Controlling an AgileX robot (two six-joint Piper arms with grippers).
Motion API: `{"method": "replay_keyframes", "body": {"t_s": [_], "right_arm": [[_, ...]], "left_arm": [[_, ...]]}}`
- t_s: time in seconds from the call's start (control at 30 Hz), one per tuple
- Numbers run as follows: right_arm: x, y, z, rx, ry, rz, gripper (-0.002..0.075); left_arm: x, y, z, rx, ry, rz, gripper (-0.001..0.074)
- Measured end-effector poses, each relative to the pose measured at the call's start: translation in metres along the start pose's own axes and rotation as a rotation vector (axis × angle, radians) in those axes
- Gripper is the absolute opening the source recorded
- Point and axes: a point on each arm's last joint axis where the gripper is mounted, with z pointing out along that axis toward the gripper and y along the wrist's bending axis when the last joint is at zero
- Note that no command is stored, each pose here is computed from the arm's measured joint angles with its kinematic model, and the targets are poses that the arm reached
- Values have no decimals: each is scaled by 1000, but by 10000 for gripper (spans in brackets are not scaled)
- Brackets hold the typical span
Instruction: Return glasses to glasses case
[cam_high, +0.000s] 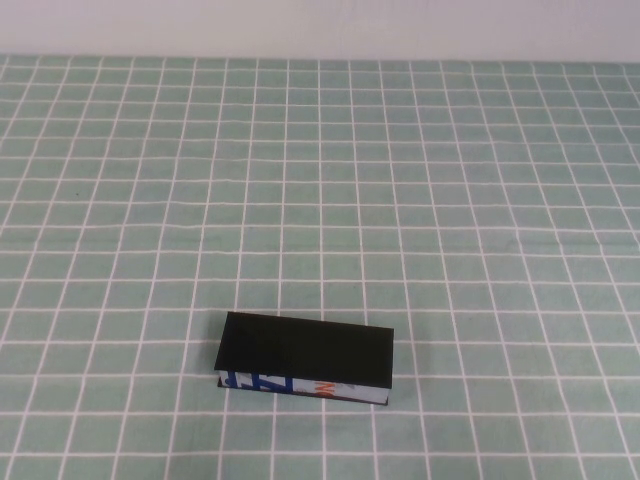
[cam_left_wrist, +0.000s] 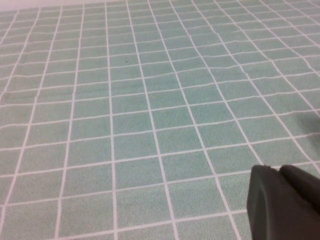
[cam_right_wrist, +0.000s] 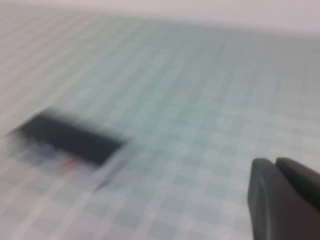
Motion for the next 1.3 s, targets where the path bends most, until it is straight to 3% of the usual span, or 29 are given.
{"method": "replay_keyframes", "body": {"t_s": [0.17,0.3,0.73,0.97,1.3], "right_arm": [[-8,-8,0,256,-87,-31,-11],[-6,-11,3,334,-92,-21,-11],[83,-38,68,373,-131,119,-12],[96,-38,69,410,-18,168,-12],[97,-40,69,436,-14,181,-12]], "left_arm": [[0,0,0,0,2,0,-2],[0,0,0,0,2,0,-2],[0,0,0,0,-1,0,-2],[0,0,0,0,-1,1,-2],[0,0,0,0,-1,1,-2]]}}
